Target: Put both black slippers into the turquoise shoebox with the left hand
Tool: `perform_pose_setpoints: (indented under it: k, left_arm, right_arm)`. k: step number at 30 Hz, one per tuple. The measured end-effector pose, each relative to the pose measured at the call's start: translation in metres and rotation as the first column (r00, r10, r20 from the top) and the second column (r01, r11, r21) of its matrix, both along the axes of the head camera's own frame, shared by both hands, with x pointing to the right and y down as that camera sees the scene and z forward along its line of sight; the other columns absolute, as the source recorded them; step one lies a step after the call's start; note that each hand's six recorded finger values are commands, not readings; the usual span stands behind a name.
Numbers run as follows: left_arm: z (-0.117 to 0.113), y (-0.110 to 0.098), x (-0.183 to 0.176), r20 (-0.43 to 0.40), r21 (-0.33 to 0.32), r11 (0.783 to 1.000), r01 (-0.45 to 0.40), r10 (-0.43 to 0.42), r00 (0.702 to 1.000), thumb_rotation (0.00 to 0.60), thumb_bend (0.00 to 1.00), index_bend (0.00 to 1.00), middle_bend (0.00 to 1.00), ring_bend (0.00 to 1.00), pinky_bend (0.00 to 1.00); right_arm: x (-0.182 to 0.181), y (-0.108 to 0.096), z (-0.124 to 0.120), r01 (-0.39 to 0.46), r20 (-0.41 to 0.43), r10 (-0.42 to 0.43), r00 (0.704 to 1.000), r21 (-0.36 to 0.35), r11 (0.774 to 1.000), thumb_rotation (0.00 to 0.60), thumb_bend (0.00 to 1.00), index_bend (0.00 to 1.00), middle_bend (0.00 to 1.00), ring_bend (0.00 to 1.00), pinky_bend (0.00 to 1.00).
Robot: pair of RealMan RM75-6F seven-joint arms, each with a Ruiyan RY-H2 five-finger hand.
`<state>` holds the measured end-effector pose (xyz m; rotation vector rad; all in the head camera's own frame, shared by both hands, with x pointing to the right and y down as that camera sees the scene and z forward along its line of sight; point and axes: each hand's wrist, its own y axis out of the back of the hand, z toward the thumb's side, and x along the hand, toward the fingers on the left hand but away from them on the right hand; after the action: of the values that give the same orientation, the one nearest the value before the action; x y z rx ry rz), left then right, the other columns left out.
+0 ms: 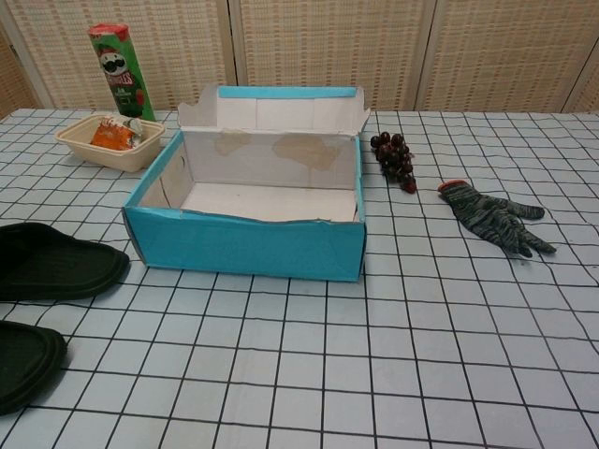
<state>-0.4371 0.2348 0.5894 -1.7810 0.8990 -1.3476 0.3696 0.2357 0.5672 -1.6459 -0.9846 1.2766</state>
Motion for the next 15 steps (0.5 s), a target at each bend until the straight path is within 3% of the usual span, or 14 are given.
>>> perform_pose_setpoints:
  k: [9,15]
  left_arm:
    - [-0.002,0.008,0.010,-0.043,-0.043,0.998,-0.039,0.037,0.998,0.600,0.43,0.00,0.00,0.00,0.12]
    - [-0.008,0.017,0.004,-0.019,-0.059,0.997,-0.045,0.044,0.999,0.600,0.42,0.00,0.00,0.00,0.12]
  right_arm:
    - [-0.002,0.005,-0.003,0.015,0.015,-0.014,1.000,-0.023,1.000,0.600,0.16,0.00,0.00,0.00,0.00]
    - [-0.004,0.006,-0.003,0.023,0.025,-0.022,0.999,-0.031,0.999,0.600,0.16,0.00,0.00,0.00,0.00]
